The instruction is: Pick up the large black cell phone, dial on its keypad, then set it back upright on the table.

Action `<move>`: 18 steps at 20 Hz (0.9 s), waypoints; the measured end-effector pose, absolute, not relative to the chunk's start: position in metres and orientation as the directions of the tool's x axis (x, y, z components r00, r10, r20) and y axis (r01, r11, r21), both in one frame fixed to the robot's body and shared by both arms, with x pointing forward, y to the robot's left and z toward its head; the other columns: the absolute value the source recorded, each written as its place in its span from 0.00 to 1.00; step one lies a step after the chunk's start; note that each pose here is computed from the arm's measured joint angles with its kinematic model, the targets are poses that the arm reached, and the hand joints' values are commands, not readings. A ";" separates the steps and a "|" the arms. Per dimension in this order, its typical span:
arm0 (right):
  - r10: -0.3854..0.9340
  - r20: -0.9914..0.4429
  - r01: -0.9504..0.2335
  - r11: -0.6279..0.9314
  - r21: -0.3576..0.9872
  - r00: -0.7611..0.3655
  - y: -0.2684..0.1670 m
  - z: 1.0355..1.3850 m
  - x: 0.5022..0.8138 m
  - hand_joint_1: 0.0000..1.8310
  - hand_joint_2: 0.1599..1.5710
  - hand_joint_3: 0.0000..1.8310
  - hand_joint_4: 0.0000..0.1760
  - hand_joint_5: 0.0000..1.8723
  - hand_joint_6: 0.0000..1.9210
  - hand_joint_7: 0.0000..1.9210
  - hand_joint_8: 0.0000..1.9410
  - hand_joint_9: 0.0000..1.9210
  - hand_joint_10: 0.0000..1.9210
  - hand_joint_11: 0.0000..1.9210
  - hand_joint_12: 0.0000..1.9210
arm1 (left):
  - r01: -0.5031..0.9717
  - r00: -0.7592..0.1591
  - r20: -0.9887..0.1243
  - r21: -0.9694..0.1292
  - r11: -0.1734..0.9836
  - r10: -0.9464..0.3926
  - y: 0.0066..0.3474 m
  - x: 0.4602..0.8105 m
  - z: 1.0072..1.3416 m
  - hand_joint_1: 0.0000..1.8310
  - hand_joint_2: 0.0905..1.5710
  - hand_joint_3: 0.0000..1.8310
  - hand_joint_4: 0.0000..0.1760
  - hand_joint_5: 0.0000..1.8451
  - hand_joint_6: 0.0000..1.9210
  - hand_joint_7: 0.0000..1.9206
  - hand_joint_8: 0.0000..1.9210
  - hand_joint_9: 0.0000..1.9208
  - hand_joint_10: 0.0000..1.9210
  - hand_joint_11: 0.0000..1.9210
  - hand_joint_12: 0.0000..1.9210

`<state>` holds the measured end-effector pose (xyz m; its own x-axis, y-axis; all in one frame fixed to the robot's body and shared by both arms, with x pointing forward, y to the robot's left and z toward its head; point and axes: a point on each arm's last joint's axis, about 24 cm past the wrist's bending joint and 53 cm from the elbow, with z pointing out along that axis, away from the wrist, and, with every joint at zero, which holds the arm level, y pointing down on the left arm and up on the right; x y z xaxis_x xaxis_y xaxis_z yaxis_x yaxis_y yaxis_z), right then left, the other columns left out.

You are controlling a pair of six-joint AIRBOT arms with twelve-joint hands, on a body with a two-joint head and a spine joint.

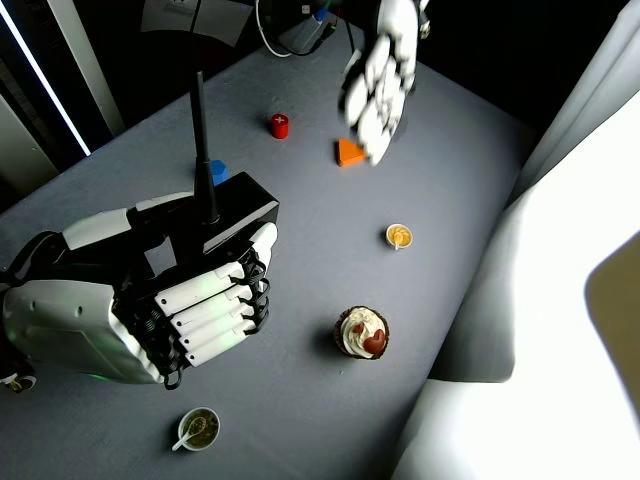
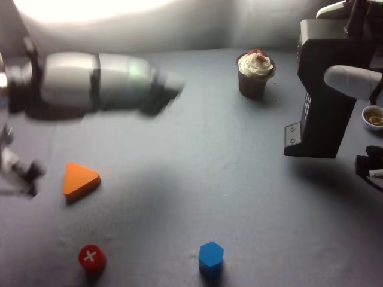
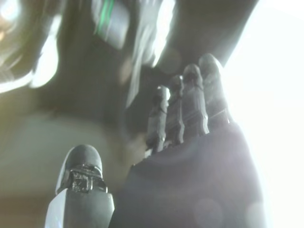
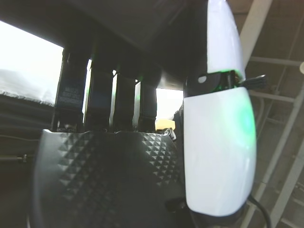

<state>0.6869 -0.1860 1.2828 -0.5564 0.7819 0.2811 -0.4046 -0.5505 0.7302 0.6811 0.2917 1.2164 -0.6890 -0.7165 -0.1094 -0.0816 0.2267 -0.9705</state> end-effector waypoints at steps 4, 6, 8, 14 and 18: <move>0.780 0.287 -0.405 -0.556 0.726 -0.556 -0.183 1.278 0.691 0.81 0.67 0.00 0.00 0.49 0.47 0.48 0.49 0.50 0.56 0.44 0.83 | -0.054 -0.672 -0.084 -0.985 0.162 -0.736 0.292 0.686 1.236 0.00 0.73 0.00 0.10 0.08 0.00 0.06 0.00 0.05 0.00 0.00 0.13; 0.771 0.294 -0.392 -0.565 0.726 -0.565 -0.176 1.275 0.690 0.81 0.67 0.00 0.00 0.49 0.49 0.47 0.49 0.50 0.56 0.44 0.82 | -0.036 -0.683 -0.087 -0.988 0.153 -0.725 0.287 0.684 1.241 0.00 0.74 0.00 0.05 0.08 0.00 0.07 0.00 0.05 0.00 0.00 0.13; 0.772 0.295 -0.392 -0.564 0.727 -0.563 -0.177 1.274 0.691 0.81 0.68 0.00 0.00 0.47 0.50 0.48 0.48 0.50 0.56 0.44 0.83 | -0.017 -0.702 -0.121 -0.982 0.186 -0.701 0.283 0.680 1.238 0.00 0.74 0.00 0.06 0.08 0.00 0.07 0.00 0.05 0.00 0.00 0.14; 0.765 0.286 -0.388 -0.565 0.728 -0.577 -0.172 1.274 0.689 0.81 0.68 0.00 0.00 0.47 0.51 0.46 0.51 0.48 0.58 0.45 0.82 | -0.005 -0.696 -0.102 -0.989 0.146 -0.711 0.280 0.681 1.246 0.00 0.74 0.00 0.06 0.09 0.00 0.08 0.00 0.06 0.00 0.00 0.16; 0.757 0.291 -0.376 -0.571 0.730 -0.585 -0.166 1.270 0.688 0.81 0.67 0.00 0.00 0.48 0.50 0.48 0.48 0.51 0.54 0.46 0.80 | -0.014 -0.669 -0.067 -0.995 0.103 -0.740 0.286 0.687 1.251 0.00 0.74 0.00 0.09 0.08 0.00 0.07 0.00 0.06 0.00 0.00 0.16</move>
<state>0.6878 -0.1659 1.2699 -0.5850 0.7571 0.2909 -0.3763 -0.5711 0.7295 0.6867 0.2864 1.2514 -0.6689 -0.7403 -0.0672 -0.0141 0.1031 -0.9946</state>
